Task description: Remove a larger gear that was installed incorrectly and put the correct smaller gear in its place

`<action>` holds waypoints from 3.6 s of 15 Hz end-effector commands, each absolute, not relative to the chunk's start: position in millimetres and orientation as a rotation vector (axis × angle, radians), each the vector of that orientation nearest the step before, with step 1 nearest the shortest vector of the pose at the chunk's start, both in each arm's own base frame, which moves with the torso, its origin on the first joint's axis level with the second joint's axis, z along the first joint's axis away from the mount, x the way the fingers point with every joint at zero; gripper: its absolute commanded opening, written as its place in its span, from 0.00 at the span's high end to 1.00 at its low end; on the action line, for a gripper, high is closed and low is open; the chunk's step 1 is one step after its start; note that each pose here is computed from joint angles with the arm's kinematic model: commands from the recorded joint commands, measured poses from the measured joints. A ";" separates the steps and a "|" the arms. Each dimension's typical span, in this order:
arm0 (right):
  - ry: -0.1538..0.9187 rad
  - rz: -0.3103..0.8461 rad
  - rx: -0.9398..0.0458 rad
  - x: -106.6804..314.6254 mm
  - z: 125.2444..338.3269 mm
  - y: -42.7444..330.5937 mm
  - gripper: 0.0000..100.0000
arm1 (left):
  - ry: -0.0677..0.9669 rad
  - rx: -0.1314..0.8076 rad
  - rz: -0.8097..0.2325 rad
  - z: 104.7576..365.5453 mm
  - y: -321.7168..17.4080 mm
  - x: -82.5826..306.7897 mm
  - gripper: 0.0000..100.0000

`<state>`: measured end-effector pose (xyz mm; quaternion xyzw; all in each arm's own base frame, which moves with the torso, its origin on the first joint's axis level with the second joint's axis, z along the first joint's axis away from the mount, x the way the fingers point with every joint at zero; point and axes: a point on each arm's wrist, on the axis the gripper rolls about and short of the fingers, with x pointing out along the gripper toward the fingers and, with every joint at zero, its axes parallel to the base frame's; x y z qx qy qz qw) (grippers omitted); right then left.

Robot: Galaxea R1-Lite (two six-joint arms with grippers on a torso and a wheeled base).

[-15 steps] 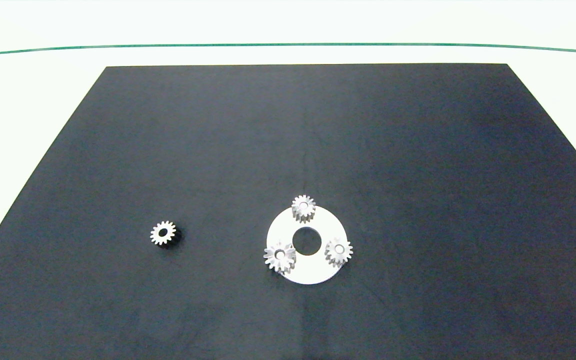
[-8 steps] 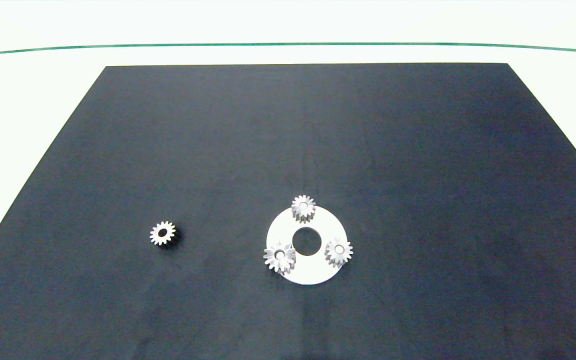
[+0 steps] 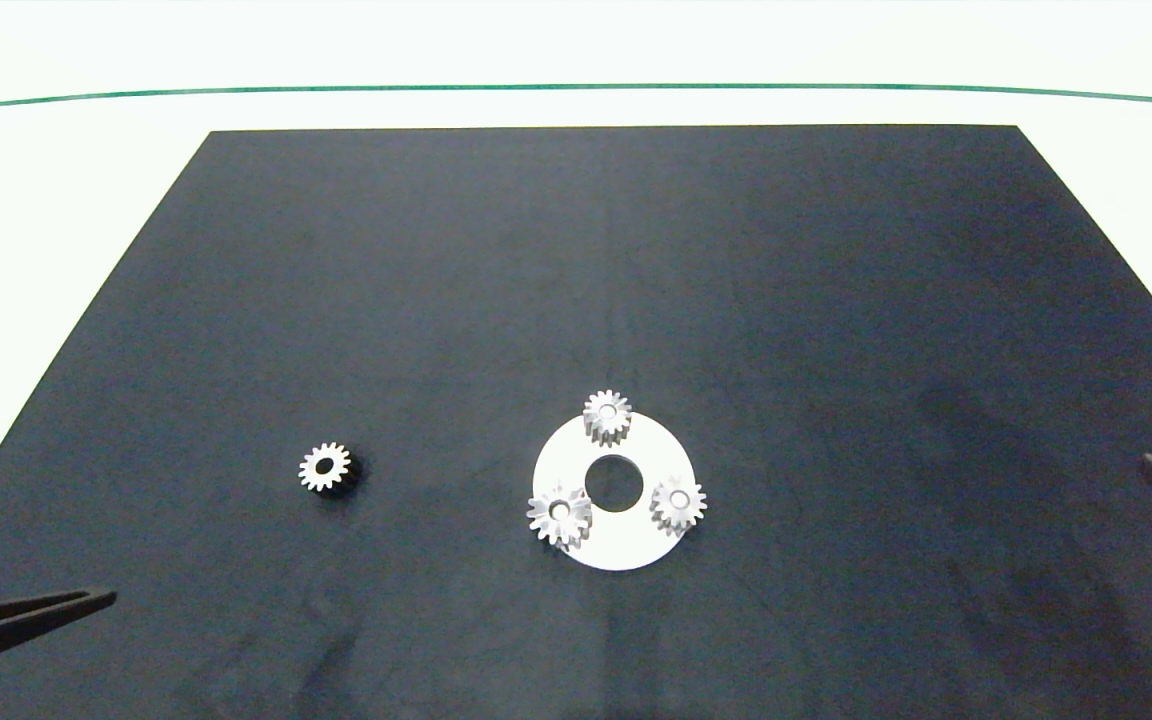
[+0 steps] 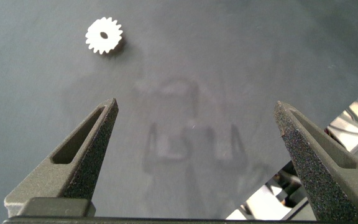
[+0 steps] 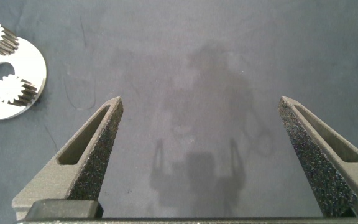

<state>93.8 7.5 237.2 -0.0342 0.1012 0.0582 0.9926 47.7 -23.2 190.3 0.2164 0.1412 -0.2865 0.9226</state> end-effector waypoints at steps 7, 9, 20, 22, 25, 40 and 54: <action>0.217 0.136 -0.071 100.8 238.8 9.9 0.00 | 0.359 0.623 -0.723 209.4 -75.9 99.1 0.00; 0.218 0.146 -0.070 100.3 238.3 10.8 0.00 | 0.348 0.650 -0.721 207.9 -92.7 109.6 0.00; 0.246 0.168 -0.073 96.4 234.6 12.0 0.00 | 0.459 0.693 -0.713 196.6 -160.9 159.1 0.00; 0.253 0.168 -0.072 97.5 233.7 12.1 0.00 | 0.477 0.670 -0.733 192.6 -174.4 161.4 0.00; 0.256 0.170 -0.070 98.6 233.1 12.2 0.00 | 0.450 0.645 -0.751 193.5 -189.9 165.8 0.00; 0.257 0.176 -0.069 99.0 232.9 12.3 0.00 | 0.424 0.619 -0.716 177.5 -219.2 203.8 0.00; 0.255 0.184 -0.068 99.4 233.1 12.5 0.00 | 0.449 0.628 -0.708 169.4 -222.1 210.8 0.19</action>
